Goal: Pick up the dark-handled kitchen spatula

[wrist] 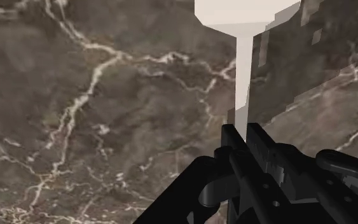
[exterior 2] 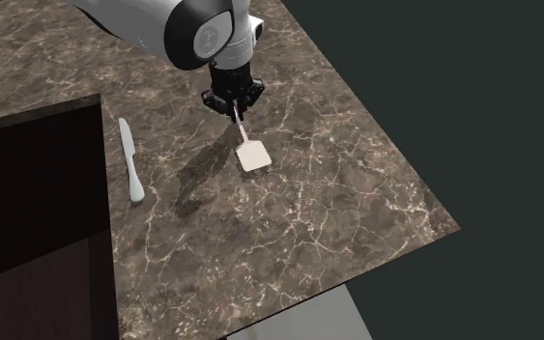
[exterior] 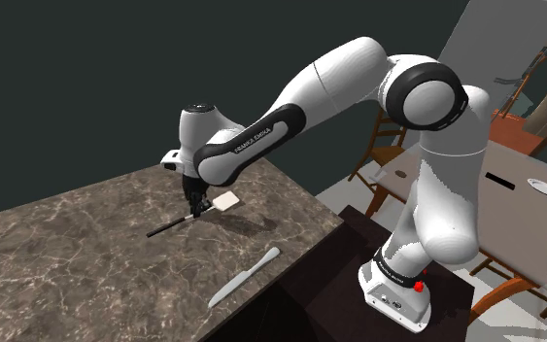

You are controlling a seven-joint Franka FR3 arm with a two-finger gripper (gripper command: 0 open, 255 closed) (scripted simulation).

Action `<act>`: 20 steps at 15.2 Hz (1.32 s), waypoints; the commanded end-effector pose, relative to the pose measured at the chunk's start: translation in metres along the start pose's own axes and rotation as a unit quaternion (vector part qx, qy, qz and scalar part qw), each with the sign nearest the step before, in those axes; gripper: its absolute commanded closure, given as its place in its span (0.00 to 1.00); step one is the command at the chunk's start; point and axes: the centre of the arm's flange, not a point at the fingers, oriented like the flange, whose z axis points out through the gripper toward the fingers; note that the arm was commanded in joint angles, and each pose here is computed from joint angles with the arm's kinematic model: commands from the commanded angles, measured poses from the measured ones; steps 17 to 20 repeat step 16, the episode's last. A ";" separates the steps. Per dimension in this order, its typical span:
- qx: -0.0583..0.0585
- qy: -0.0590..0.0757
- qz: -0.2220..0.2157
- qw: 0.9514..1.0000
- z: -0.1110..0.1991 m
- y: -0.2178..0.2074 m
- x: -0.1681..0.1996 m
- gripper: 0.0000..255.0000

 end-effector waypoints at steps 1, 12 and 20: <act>0.000 0.000 0.000 1.000 -0.008 0.000 0.000 1.00; 0.000 0.000 0.000 1.000 -0.066 0.000 0.004 1.00; 0.000 0.000 0.000 1.000 -0.077 0.000 0.005 1.00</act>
